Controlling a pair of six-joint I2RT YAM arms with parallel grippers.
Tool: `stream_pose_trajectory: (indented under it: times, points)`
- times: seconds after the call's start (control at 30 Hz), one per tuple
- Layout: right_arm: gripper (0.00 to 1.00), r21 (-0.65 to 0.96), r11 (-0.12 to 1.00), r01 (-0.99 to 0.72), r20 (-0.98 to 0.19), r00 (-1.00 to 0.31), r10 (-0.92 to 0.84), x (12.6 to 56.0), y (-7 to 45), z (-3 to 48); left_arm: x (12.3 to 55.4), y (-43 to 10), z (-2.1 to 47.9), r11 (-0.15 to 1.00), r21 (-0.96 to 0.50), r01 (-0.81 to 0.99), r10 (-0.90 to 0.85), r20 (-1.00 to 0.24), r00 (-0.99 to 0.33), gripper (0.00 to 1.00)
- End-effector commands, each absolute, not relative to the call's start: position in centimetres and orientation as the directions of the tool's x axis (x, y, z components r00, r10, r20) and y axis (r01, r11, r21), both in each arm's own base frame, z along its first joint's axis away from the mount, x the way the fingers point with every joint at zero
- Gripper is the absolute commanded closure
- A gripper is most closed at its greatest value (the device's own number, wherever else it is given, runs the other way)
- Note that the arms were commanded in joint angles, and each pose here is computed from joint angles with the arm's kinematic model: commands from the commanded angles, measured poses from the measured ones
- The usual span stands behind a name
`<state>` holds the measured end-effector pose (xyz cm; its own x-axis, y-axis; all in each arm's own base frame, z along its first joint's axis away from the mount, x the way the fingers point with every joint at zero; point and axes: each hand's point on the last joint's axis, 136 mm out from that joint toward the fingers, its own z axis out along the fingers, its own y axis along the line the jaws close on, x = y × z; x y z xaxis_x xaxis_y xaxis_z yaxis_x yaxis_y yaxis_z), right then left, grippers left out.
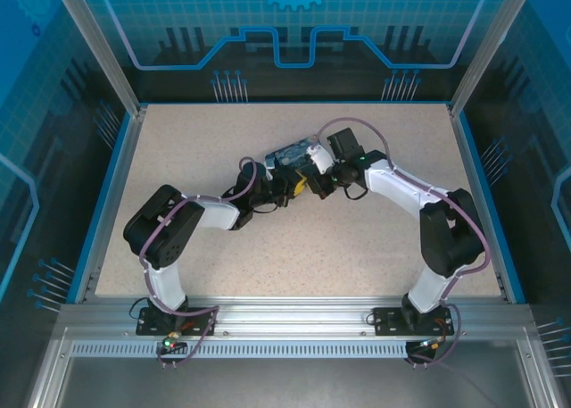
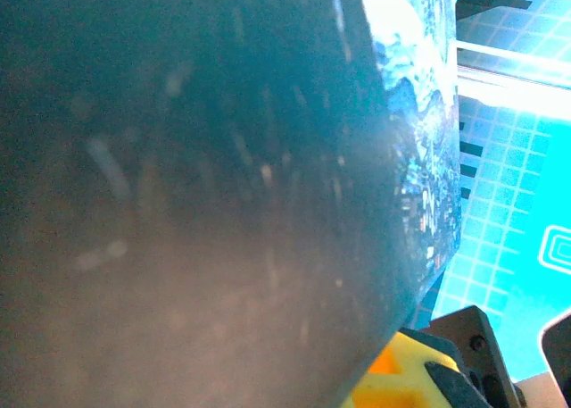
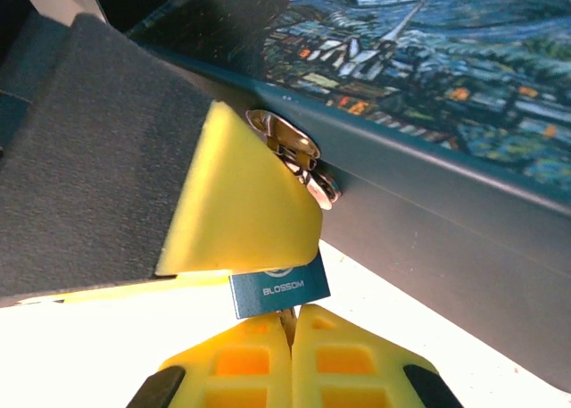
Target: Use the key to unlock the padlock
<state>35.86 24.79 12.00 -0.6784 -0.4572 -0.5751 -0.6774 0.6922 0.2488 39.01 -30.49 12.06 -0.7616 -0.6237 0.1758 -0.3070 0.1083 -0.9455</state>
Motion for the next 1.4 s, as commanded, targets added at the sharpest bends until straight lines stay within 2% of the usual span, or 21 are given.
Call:
stream_pose_trajectory:
  times: [0.0,0.03,0.1,0.17,0.37,0.43,0.67,0.8,1.07,1.37]
  points:
    - [1.00,0.442,0.563,-0.698,-0.638,-0.686,-0.349,35.2,27.9,15.8,38.7,-31.0,13.4,0.068,-0.958,-0.280,-0.600,0.185,-0.778,1.00]
    - [1.00,0.447,0.566,-0.693,-0.639,-0.690,-0.341,35.3,27.7,15.9,38.6,-31.0,13.3,0.069,-0.957,-0.282,-0.601,0.186,-0.777,1.00]
    - [0.92,0.449,0.573,-0.686,-0.643,-0.693,-0.325,35.6,27.2,16.4,38.7,-30.9,13.2,0.071,-0.956,-0.285,-0.605,0.186,-0.774,1.00]
    - [0.72,0.442,0.583,-0.681,-0.648,-0.692,-0.317,35.7,26.7,16.8,38.7,-30.9,13.2,0.073,-0.955,-0.289,-0.607,0.187,-0.772,1.00]
    - [0.53,0.382,0.652,-0.654,-0.688,-0.673,-0.272,36.1,24.1,18.5,38.7,-30.8,12.7,0.081,-0.946,-0.314,-0.614,0.201,-0.763,1.00]
    - [0.49,0.351,0.678,-0.646,-0.700,-0.662,-0.269,36.0,23.3,18.9,38.7,-30.7,12.6,0.080,-0.942,-0.325,-0.616,0.209,-0.760,1.00]
    - [0.51,0.088,0.743,-0.664,-0.671,-0.590,-0.448,35.3,21.9,16.7,38.6,-30.5,12.4,0.074,-0.929,-0.362,-0.613,0.244,-0.752,1.00]
    - [0.54,-0.003,0.685,-0.729,-0.626,-0.533,-0.570,34.6,22.7,15.0,38.5,-30.5,12.5,0.088,-0.919,-0.384,-0.607,0.256,-0.752,1.00]
    - [0.61,-0.020,0.631,-0.776,-0.613,-0.489,-0.621,33.8,24.1,13.6,38.4,-30.9,12.7,0.106,-0.906,-0.410,-0.590,0.274,-0.760,1.00]
    - [0.62,0.020,0.612,-0.791,-0.577,-0.509,-0.639,33.5,24.6,11.2,38.4,-31.0,13.0,0.119,-0.903,-0.413,-0.579,0.275,-0.767,1.00]
